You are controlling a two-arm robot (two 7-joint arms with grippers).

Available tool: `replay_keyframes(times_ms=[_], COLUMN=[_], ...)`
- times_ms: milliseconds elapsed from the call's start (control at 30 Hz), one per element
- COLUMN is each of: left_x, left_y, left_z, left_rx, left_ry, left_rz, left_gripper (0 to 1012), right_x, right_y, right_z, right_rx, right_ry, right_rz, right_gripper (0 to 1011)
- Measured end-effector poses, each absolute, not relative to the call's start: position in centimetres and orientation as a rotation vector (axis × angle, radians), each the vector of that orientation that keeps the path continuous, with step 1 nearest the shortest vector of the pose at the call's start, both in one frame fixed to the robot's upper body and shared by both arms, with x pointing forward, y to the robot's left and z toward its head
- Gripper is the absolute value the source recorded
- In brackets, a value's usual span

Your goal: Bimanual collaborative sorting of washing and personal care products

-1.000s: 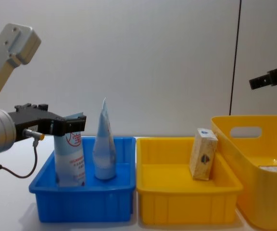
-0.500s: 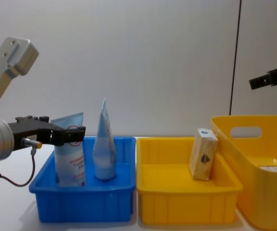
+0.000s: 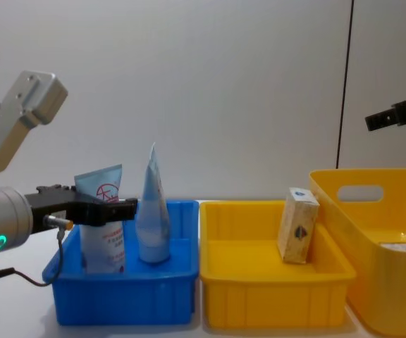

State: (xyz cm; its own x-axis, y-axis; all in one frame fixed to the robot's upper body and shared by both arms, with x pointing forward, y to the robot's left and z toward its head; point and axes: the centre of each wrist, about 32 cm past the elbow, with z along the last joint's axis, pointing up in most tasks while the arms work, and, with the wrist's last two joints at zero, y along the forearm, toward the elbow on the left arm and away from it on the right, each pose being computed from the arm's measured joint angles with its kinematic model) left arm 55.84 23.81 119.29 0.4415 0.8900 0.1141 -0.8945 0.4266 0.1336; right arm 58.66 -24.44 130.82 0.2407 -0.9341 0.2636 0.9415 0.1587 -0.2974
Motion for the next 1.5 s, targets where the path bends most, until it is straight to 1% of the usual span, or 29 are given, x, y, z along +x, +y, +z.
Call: replay_keyframes(times_ms=[567,700,767,800,833,900,1000,1033,1100,1200,1267,1500], left_x=[56.0,56.0,56.0,56.0,56.0,56.0,56.0,56.0,56.0,56.0,56.0,56.0], left_y=[22.7,22.6,22.5,22.5,22.5,22.4,22.4,22.4,22.3,22.3,22.3,22.3], left_z=[118.6,118.5,118.4,118.4,118.4,118.4,118.4,118.3,118.3,118.3,118.3,118.3], left_rx=[0.217,0.22,0.221,0.221,0.222,0.223,0.225,0.225,0.226,0.226,0.226,0.227], left_ry=[-0.037,-0.04,-0.041,-0.041,-0.041,-0.042,-0.044,-0.044,-0.045,-0.046,-0.046,-0.047], left_rz=[1.103,1.103,1.103,1.103,1.103,1.104,1.103,1.103,1.103,1.103,1.103,1.104], left_gripper=[1002,944,881,834,834,758,681,619,587,477,429,366], right_x=[58.7,58.7,58.7,58.7,58.7,58.7,58.7,58.7,58.7,58.7,58.7,58.7], right_y=[-24.4,-24.4,-24.4,-24.4,-24.4,-24.4,-24.4,-24.4,-24.4,-24.4,-24.4,-24.4], right_z=[130.8,130.8,130.8,130.8,130.8,130.8,130.8,130.8,130.8,130.8,130.8,130.8], right_rx=[-0.441,-0.441,-0.441,-0.441,-0.441,-0.441,-0.441,-0.441,-0.441,-0.441,-0.441,-0.441], right_ry=[-0.02,-0.02,-0.02,-0.02,-0.02,-0.02,-0.02,-0.02,-0.02,-0.02,-0.02,-0.02], right_rz=[-1.341,-1.341,-1.341,-1.341,-1.341,-1.341,-1.341,-1.341,-1.341,-1.341,-1.341,-1.341], right_gripper=[1004,1004,1004,1004,1004,1003,1004,1003,1003,1004,1003,1004])
